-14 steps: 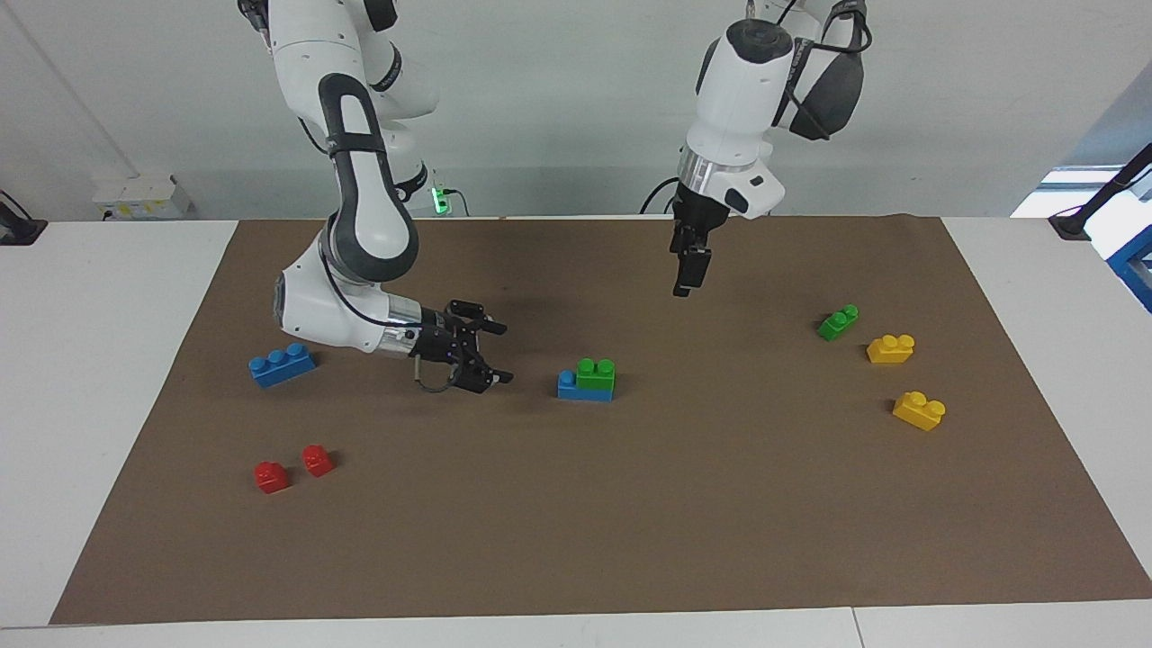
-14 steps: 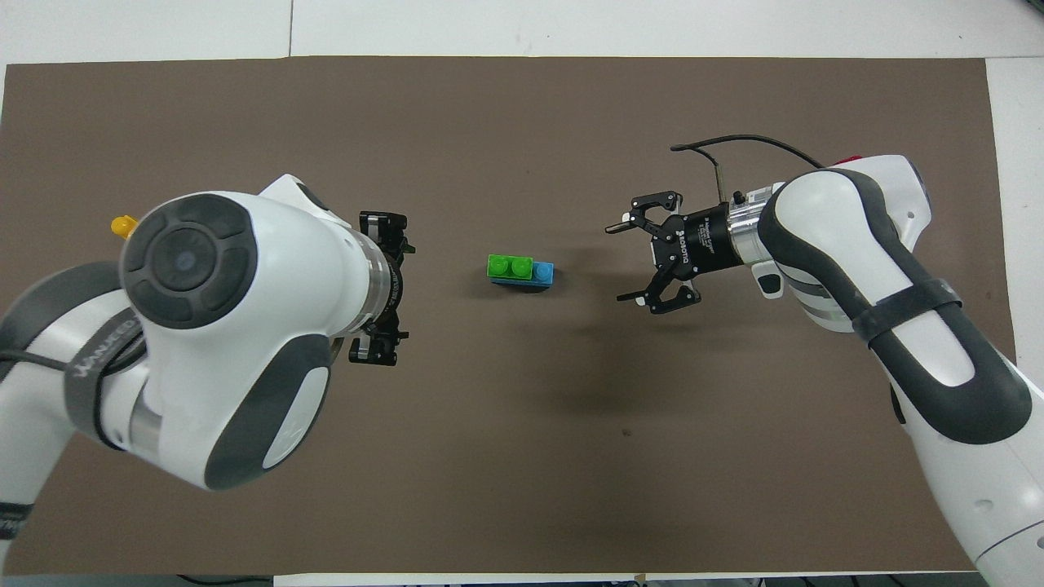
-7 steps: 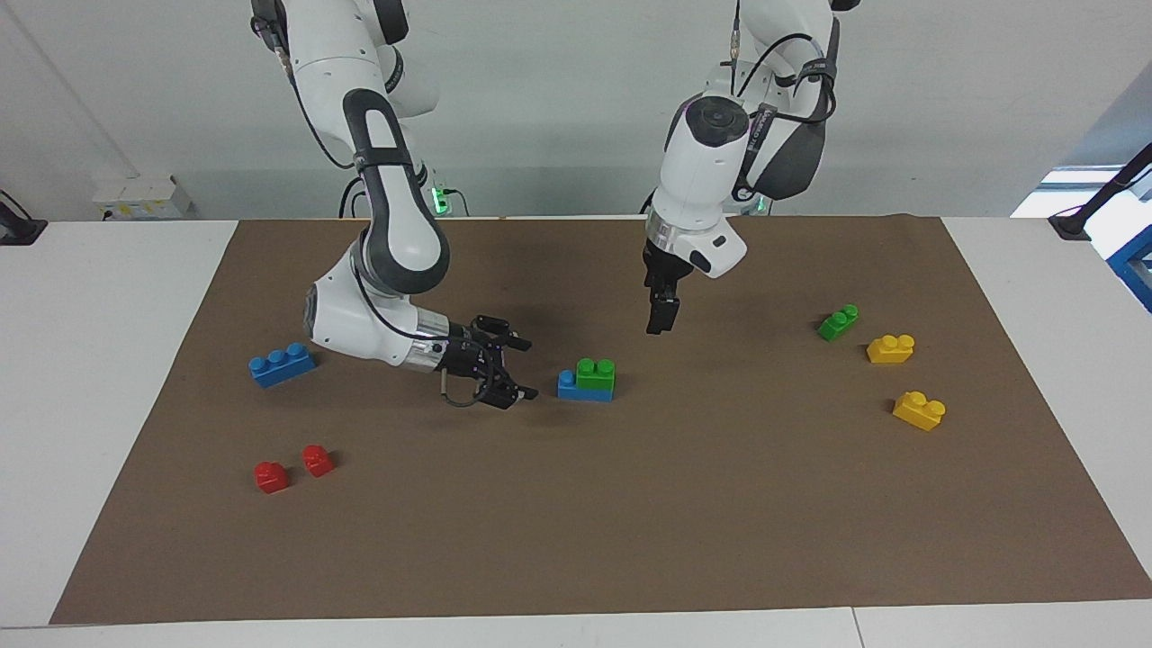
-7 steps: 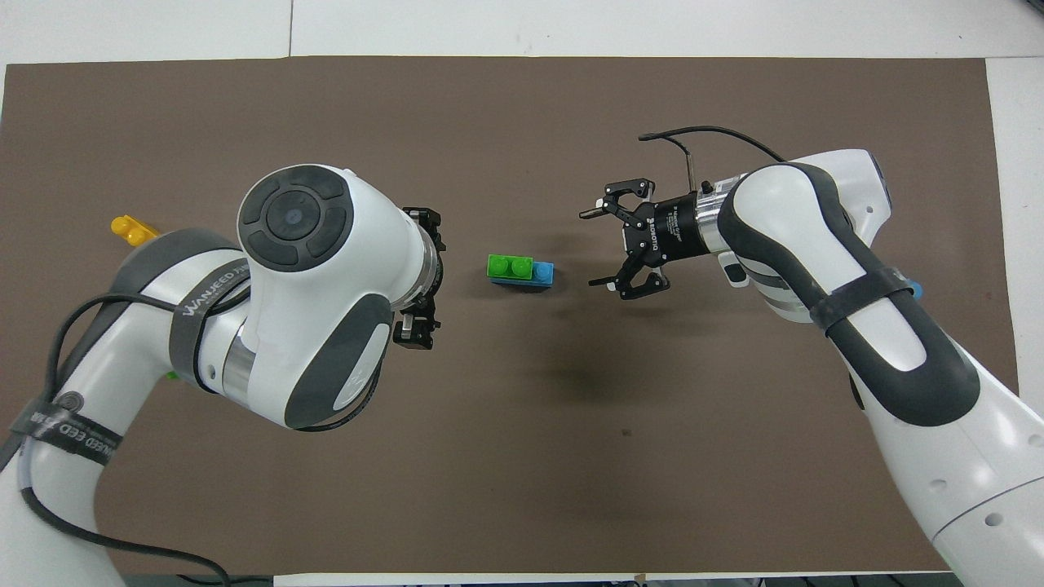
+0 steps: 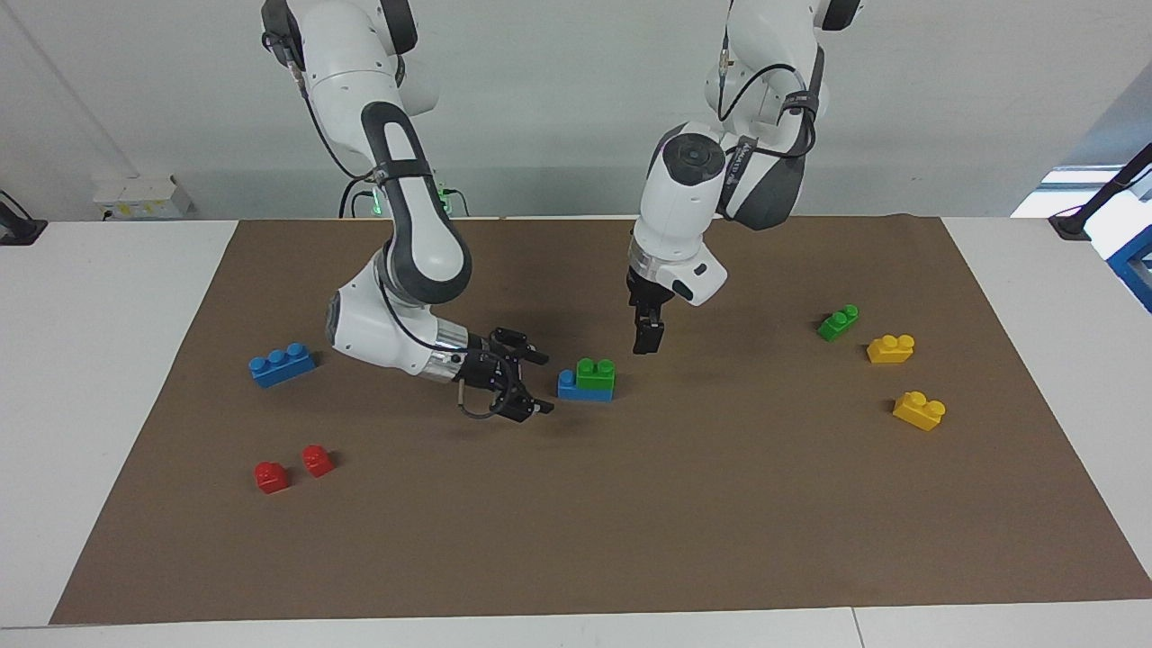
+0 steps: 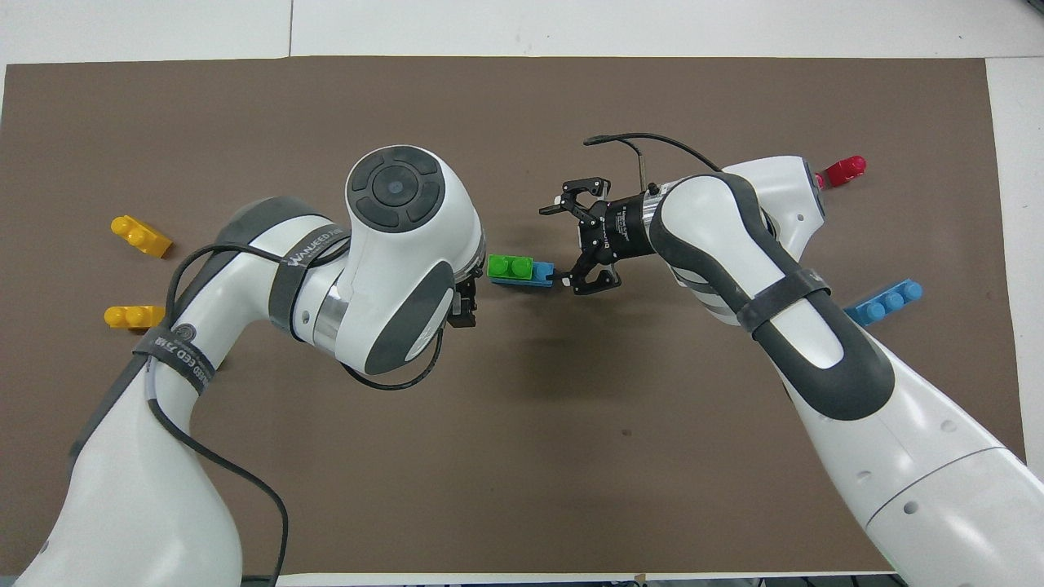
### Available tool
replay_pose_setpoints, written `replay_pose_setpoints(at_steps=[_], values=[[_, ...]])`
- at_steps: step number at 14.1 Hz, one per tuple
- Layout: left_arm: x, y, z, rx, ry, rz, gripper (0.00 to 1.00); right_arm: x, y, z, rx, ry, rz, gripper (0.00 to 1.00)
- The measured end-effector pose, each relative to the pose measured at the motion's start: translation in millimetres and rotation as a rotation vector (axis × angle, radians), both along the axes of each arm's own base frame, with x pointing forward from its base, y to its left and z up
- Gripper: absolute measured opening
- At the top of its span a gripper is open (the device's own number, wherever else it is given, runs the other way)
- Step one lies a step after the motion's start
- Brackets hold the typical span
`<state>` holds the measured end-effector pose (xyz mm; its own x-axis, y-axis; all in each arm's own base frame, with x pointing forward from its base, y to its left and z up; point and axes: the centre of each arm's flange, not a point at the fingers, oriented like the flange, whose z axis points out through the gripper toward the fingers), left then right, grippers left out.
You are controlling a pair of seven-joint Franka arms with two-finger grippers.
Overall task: Remove green block with left arm and hold with right
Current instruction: 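Close the left gripper on the green brick while the right gripper grips the blue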
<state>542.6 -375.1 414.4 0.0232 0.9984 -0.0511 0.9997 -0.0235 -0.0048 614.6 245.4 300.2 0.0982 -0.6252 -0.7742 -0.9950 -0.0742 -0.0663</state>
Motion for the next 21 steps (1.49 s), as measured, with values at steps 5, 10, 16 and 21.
replay_pose_setpoints(at_steps=[5, 10, 16, 21], values=[[20.1, -9.2, -8.9, -0.018, -0.029, 0.019, 1.00, -23.8, 17.0, -29.9, -0.046, 0.035, 0.008, 1.00], [28.6, -10.4, -17.8, -0.031, -0.061, 0.059, 1.00, -28.8, 8.7, -42.2, -0.072, 0.044, -0.016, 1.00], [31.6, -11.9, -22.3, -0.039, -0.083, 0.098, 1.00, -28.2, 6.8, -43.4, -0.084, 0.033, -0.032, 1.00], [31.7, -13.5, -30.9, -0.033, -0.083, 0.133, 1.00, -32.6, 18.9, -44.8, -0.097, 0.016, -0.033, 0.99]])
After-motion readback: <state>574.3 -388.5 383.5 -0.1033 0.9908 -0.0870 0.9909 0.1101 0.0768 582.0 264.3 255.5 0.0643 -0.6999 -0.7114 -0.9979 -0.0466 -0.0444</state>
